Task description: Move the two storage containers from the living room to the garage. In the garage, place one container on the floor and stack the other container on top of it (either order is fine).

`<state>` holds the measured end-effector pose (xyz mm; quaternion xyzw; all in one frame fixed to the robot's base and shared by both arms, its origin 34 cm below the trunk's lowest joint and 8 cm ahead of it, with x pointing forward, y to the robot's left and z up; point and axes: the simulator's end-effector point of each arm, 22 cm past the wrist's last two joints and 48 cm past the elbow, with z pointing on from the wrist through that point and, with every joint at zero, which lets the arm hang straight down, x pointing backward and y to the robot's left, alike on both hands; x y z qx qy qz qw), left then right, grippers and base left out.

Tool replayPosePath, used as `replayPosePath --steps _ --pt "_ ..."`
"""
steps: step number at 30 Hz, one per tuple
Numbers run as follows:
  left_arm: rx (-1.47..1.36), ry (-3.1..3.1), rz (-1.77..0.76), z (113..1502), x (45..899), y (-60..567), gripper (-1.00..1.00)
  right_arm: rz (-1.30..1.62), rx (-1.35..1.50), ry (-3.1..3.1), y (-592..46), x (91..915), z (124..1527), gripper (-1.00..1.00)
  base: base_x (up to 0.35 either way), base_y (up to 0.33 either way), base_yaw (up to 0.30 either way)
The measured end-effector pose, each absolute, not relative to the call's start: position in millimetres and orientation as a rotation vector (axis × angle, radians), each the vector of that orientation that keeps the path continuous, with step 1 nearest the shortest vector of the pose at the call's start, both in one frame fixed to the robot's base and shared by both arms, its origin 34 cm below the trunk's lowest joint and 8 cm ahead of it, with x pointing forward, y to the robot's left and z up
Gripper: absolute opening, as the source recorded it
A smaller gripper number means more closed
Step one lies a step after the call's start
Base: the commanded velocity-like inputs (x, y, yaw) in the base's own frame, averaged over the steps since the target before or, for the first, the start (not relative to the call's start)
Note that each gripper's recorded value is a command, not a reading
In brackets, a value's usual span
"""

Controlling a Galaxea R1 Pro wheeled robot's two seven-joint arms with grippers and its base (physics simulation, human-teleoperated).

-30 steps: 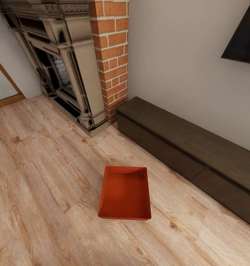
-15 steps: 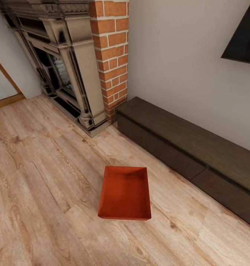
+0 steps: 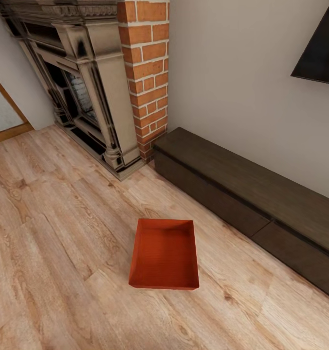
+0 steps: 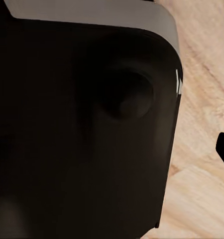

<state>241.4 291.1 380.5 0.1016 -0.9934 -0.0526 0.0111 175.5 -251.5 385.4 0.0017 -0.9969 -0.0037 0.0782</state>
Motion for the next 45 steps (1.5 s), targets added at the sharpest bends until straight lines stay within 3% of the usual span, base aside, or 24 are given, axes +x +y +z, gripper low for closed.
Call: replayPosePath --steps 5,10,12,20,24,29,32,45 --pt "0.335 -3.154 -0.283 385 280 307 1.0 -0.003 -0.063 -3.025 -251 208 380 1.0 0.0 0.0 0.0" --pt "0.311 -3.111 -0.296 385 280 306 1.0 0.0 -0.079 -3.172 -252 325 370 1.0 0.0 0.0 0.0" --pt "0.32 -3.163 -0.293 383 329 305 1.0 0.026 -0.082 -3.242 -255 417 375 1.0 0.0 0.0 0.0" --pt "0.315 -3.161 -0.311 390 420 307 1.0 0.071 -0.097 -3.362 -261 542 398 1.0 0.0 0.0 0.0" --pt "0.34 -3.279 -0.265 409 521 286 1.0 0.069 -0.104 -3.47 -233 614 423 1.0 0.0 0.0 0.0" --pt "0.367 -3.37 -0.239 431 594 278 1.0 0.12 -0.144 -3.583 -231 649 438 1.0 0.0 0.0 0.0" --pt "0.35 -3.452 -0.177 445 632 243 1.0 0.111 -0.208 -3.638 -231 663 446 1.0 0.0 0.0 0.0" --pt "0.372 -3.551 -0.196 447 645 236 1.0 0.087 -0.188 -3.612 -223 647 437 1.0 0.0 0.0 0.0"
